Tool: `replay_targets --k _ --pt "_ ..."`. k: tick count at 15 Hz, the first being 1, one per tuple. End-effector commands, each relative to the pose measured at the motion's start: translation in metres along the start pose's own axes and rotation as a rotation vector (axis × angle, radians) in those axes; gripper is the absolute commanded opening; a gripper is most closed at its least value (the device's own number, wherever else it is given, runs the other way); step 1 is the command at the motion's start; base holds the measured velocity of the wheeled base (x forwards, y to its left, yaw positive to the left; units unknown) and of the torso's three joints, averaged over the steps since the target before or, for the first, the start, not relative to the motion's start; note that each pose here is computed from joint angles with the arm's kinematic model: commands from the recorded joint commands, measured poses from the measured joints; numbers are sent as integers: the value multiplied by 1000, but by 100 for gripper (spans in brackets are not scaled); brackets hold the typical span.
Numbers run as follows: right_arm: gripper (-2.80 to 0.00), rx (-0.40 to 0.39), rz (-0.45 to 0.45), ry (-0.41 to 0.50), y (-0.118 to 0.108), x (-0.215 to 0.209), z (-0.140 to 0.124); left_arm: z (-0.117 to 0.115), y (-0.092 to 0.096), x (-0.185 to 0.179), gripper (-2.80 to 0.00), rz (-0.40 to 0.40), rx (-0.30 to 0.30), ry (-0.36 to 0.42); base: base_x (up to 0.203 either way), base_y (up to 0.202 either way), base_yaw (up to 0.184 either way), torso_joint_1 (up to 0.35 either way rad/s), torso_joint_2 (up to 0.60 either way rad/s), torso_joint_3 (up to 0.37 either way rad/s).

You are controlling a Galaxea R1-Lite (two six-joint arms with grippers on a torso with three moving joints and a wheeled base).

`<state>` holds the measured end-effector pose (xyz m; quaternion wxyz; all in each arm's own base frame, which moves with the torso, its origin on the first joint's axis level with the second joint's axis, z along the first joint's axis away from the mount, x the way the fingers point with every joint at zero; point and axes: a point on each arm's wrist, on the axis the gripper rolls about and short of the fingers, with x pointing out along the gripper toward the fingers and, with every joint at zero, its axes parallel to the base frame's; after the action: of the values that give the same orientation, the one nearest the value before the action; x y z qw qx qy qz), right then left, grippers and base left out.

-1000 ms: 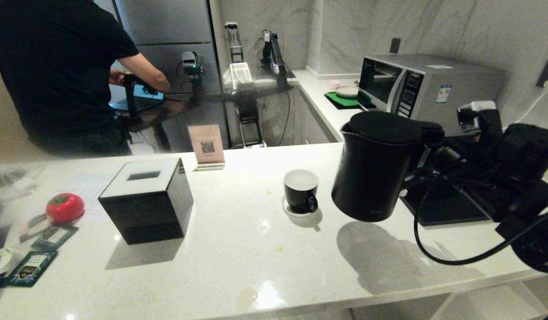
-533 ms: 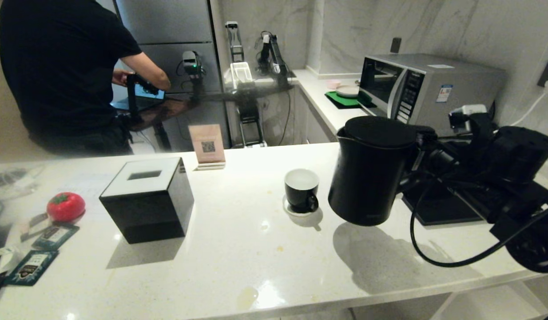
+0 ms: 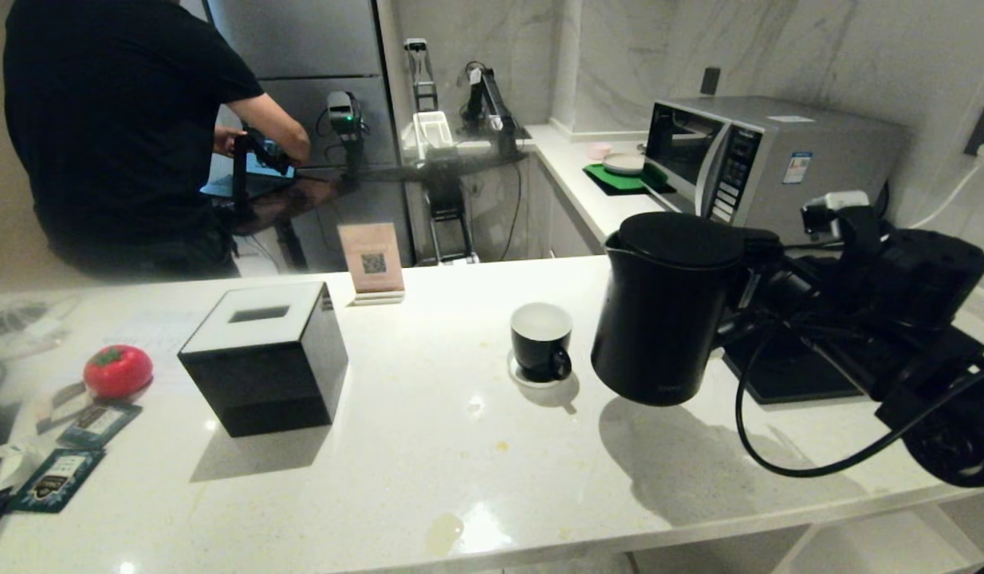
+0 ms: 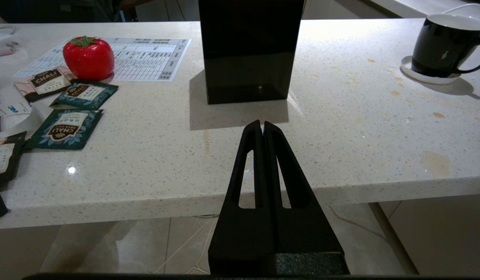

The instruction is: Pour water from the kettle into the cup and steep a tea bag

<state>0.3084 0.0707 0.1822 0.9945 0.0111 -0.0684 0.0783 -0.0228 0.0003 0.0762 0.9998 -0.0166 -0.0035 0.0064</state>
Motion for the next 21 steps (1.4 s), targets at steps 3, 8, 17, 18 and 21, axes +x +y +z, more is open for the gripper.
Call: replay_targets --k 3,8,17,18,21 --pt "-280 3 1 -39 0 1 10 0 0 0 -280 1 -1 1 0 0 0 0 0 0" --pt "-280 -5 -18 -35 -6 2 11 0 0 0 -280 1 -2 1 0 0 0 0 0 0" --pt "-280 -18 -90 52 -28 23 24 0 0 0 -280 1 -1 0 0 0 0 0 0 0" --pt "-280 -19 -91 66 -28 24 25 0 0 0 -280 1 -1 0 0 0 0 0 0 0" --pt "-280 -26 -117 109 -29 29 29 0 0 0 -280 1 -1 1 0 0 0 0 0 0"
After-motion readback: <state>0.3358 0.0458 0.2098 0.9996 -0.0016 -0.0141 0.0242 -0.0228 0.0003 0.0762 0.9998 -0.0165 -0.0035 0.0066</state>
